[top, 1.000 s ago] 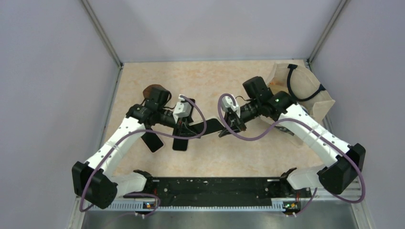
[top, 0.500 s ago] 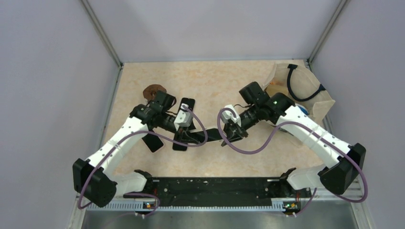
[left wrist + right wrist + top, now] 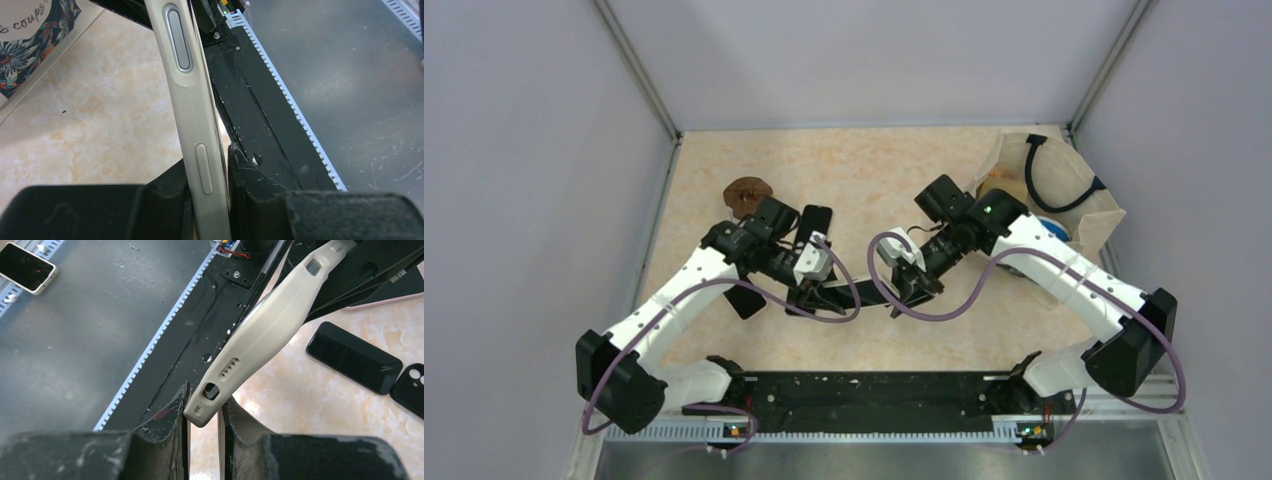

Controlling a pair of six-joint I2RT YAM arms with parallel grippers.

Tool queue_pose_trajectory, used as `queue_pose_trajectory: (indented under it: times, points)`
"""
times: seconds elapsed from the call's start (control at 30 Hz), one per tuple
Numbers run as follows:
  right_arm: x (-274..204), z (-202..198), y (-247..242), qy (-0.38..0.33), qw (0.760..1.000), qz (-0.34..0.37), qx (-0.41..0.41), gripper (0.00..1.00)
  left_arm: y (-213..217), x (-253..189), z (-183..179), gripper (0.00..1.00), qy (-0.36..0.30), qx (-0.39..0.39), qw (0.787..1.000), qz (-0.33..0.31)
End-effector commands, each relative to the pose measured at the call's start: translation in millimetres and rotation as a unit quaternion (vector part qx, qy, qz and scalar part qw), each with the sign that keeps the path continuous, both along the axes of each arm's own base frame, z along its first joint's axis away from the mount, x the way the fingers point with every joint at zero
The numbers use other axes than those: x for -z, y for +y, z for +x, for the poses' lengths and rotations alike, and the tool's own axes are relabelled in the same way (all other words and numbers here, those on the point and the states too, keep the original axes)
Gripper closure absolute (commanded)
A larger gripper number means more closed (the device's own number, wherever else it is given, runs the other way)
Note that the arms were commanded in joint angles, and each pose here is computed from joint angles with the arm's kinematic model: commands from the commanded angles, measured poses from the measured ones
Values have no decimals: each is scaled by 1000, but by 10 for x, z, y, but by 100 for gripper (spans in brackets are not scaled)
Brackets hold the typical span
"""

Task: Take the phone out of the phone case
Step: Remove the phone case from the phone.

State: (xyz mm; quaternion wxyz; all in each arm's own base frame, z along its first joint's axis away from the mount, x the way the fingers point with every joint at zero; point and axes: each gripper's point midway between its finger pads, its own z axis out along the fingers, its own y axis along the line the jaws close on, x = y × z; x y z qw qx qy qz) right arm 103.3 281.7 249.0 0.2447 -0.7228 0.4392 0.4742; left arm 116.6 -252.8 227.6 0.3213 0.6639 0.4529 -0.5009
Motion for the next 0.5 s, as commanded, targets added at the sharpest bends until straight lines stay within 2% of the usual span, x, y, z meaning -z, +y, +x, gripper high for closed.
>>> queue_pose_trajectory:
  times: [0.0,0.47]
  points:
    - [-383,128,247,-53,993,98,-33,100,-97,-33,-312,100,-43,82,995,-39]
    - [-290,61,296,-54,993,82,-65,100,-108,56,-410,100,-60,110,992,-18]
